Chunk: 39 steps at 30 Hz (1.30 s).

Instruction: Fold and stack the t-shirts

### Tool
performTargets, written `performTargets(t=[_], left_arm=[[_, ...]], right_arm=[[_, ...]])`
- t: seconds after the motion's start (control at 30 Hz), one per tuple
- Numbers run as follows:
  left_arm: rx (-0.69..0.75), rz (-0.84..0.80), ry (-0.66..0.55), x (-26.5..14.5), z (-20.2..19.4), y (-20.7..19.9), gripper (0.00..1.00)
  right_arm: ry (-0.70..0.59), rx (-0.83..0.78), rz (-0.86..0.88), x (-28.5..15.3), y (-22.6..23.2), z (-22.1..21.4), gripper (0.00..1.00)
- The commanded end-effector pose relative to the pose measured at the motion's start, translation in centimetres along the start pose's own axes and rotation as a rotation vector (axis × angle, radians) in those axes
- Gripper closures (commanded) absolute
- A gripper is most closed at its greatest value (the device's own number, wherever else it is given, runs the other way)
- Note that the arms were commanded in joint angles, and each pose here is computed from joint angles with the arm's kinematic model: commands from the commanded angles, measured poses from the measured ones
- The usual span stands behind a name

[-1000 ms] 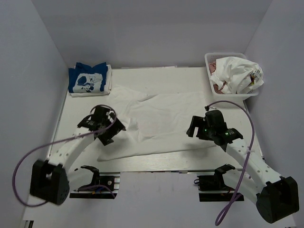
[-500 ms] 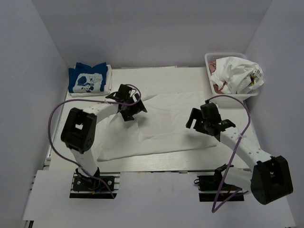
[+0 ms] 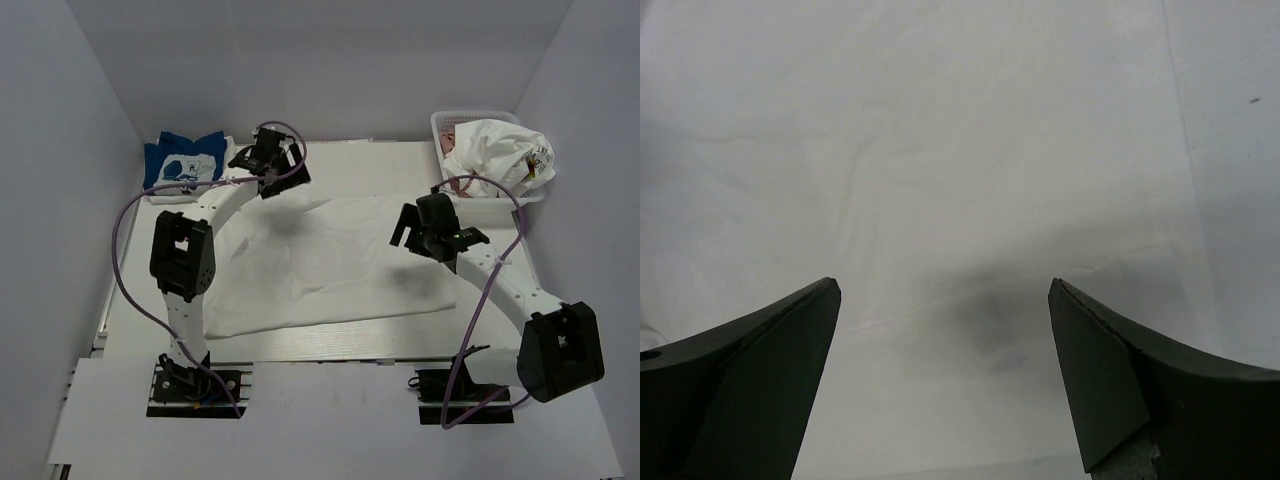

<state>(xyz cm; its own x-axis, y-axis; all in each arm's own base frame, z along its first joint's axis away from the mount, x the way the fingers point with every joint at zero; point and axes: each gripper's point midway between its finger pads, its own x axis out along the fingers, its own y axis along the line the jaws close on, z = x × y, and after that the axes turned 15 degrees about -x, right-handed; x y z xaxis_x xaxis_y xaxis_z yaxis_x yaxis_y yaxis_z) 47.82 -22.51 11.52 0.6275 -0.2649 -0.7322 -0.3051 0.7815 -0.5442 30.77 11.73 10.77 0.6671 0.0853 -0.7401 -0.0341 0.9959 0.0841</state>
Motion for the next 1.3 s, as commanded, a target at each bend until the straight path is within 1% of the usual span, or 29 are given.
performTargets(t=[0.0, 0.03, 0.07, 0.1, 0.13, 0.17, 0.2, 0.23, 0.27, 0.3, 0.33, 0.37, 0.4, 0.43, 0.47, 0.5, 0.57, 0.6, 0.63, 0.67, 0.8, 0.9, 0.97, 1.03, 1.17, 1.2, 1.23, 1.27], left_arm=[[0.088, 0.156, -0.221, -2.6, 6.6, 1.3, 0.0], [0.103, 0.151, -0.269, -3.2, 8.3, 0.2, 0.0], [0.134, 0.232, -0.261, -1.8, 8.6, 2.0, 0.0], [0.13, 0.265, -0.262, -1.3, 9.2, 2.6, 0.0], [0.135, 0.249, -0.298, -1.8, 10.9, 0.9, 0.0], [0.14, 0.329, -0.278, 0.3, 10.7, 3.0, 0.0], [0.132, 0.378, -0.259, 0.5, 10.8, 4.1, 0.0], [0.118, 0.387, -0.278, 1.3, 12.0, 4.4, 0.0], [0.114, 0.375, -0.289, 1.0, 12.4, 4.0, 0.0], [0.095, 0.368, -0.298, 2.2, 13.3, 4.8, 0.0], [0.08, 0.345, -0.311, 2.3, 14.1, 4.7, 0.0], [0.07, 0.327, -0.289, 3.4, 13.9, 5.2, 0.0], [0.056, 0.295, -0.315, 3.7, 14.9, 4.9, 0.0], [0.042, 0.299, -0.318, 4.7, 15.5, 6.0, 0.0], [0.034, 0.296, -0.329, 5.1, 16.0, 6.4, 0.0], [0.031, 0.275, -0.351, 5.5, 16.5, 5.9, 0.0], [0.012, 0.28, -0.358, 6.6, 17.5, 7.2, 0.0], [0.012, 0.28, -0.358, 6.9, 17.5, 7.3, 0.0], [0.001, 0.268, -0.382, 6.8, 18.5, 7.4, 0.0], [-0.007, 0.275, -0.386, 7.2, 18.8, 8.1, 0.0], [-0.003, 0.236, -0.369, 8.6, 18.7, 8.3, 0.0], [0.021, 0.203, -0.327, 10.0, 17.7, 8.3, 0.0], [0.035, 0.194, -0.306, 11.0, 17.2, 8.6, 0.04], [0.035, 0.181, -0.306, 11.0, 17.2, 8.3, 0.06], [0.053, 0.222, -0.299, 11.9, 16.7, 9.7, 0.11], [0.052, 0.251, -0.308, 11.7, 16.7, 10.2, 0.15], [0.053, 0.281, -0.294, 12.2, 16.1, 11.3, 0.16], [0.053, 0.282, -0.294, 12.2, 16.1, 11.3, 0.21]], right_arm=[[-0.077, -0.01, -0.04, -0.2, -0.4, 3.4, 0.1], [-0.074, -0.019, -0.052, 0.1, -0.5, 3.5, 0.1], [-0.092, -0.021, -0.059, -0.1, -0.6, 4.5, 0.1], [-0.094, -0.027, -0.06, -0.1, -0.4, 4.8, 0.1], [-0.089, -0.035, -0.064, 0.2, -0.5, 5.0, 0.1], [-0.094, -0.037, -0.062, 0.1, -0.3, 5.5, 0.1], [-0.094, -0.039, -0.058, 0.0, -0.2, 5.7, 0.1], [-0.086, -0.053, -0.058, 0.3, -0.2, 5.7, 0.1], [-0.086, -0.053, -0.06, 0.3, -0.2, 5.8, 0.1], [-0.085, -0.06, -0.062, 0.4, -0.3, 5.8, 0.1], [-0.075, -0.068, -0.062, 0.6, -0.3, 5.6, 0.1], [-0.063, -0.071, -0.067, 0.9, -0.4, 5.4, 0.1], [-0.061, -0.073, -0.061, 0.9, -0.3, 5.5, 0.1], [-0.044, -0.086, -0.063, 0.9, -0.4, 5.2, 0.1], [-0.023, -0.091, -0.05, 1.3, -0.1, 4.7, 0.1], [-0.005, -0.1, -0.048, 1.4, -0.2, 4.2, 0.1], [0.024, -0.109, -0.042, 1.7, -0.1, 3.3, 0.1], [0.036, -0.109, -0.047, 1.9, -0.3, 3.0, 0.1], [0.048, -0.116, -0.05, 2.1, -0.4, 2.6, 0.1], [0.069, -0.118, -0.052, 2.2, -0.5, 2.1, 0.1], [0.095, -0.12, -0.039, 2.6, -0.4, 1.2, 0.1], [0.094, -0.117, -0.03, 3.0, -0.2, 1.1, 0.1], [0.092, -0.115, -0.028, 3.2, -0.1, 1.2, 0.1], [0.097, -0.112, -0.026, 3.6, -0.1, 1.2, 0.1], [0.117, -0.117, -0.03, 4.2, 0.0, 1.0, 0.1], [0.112, -0.118, -0.031, 4.3, 0.0, 1.2, 0.1], [0.119, -0.119, -0.031, 4.3, 0.0, 1.0, 0.1], [0.123, -0.122, -0.031, 4.6, 0.1, 1.0, 0.1]])
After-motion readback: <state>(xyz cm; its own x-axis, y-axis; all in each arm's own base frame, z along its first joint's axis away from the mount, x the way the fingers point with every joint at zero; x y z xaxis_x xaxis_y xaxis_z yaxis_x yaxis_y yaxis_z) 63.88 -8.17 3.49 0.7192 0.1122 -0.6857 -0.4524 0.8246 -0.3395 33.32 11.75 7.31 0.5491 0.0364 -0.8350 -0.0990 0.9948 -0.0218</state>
